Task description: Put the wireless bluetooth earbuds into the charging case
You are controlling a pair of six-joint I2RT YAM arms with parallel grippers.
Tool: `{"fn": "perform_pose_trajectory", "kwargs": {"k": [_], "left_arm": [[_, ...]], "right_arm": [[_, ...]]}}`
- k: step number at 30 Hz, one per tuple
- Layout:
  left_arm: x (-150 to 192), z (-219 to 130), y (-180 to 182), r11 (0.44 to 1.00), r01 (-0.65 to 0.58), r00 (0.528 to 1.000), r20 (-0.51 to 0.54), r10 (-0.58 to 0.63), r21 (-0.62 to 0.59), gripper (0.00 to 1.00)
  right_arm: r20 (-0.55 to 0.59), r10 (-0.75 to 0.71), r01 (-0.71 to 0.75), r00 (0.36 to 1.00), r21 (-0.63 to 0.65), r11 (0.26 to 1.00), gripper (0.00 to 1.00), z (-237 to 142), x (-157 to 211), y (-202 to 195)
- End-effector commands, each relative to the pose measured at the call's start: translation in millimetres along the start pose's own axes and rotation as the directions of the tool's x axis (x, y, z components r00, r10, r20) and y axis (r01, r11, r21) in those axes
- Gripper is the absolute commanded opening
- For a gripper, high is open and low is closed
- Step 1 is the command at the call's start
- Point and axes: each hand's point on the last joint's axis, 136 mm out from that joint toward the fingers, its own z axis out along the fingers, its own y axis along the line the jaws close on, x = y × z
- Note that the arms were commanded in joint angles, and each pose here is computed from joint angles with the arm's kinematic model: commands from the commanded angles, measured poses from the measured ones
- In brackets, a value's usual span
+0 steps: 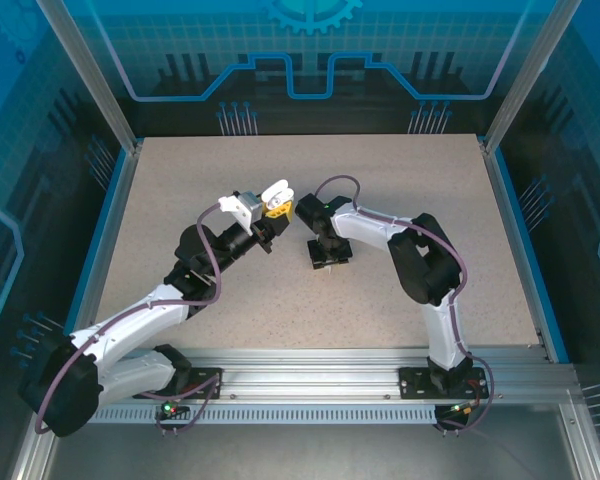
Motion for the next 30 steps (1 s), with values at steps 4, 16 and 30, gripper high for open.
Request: {"fn": "perform_pose_trajectory", "kwargs": {"k": [4,16,30], "left_arm": [[-19.9,1.7,3.1,1.000,-0.004,0.998,0.064,0.005,-0.013,0.00],[-19.5,1.6,3.6,1.000,0.001,0.998,0.064,0.000,-0.015,0.00],[-20.3,1.7,3.0,1.000,0.002,0.998,0.066,-0.001,-0.012,0.00]], "right_arm": [[-0.022,-0.001,0.001,1.000,0.012,1.000,0.38,5.5,1.2,-2.2],[-0.026,-0.007,0.007,1.000,0.008,1.000,0.29,7.9,3.5,0.1],[0.089,-0.007,0.006,0.996,0.010,1.000,0.25,-17.3,-5.1,-6.3]]}}
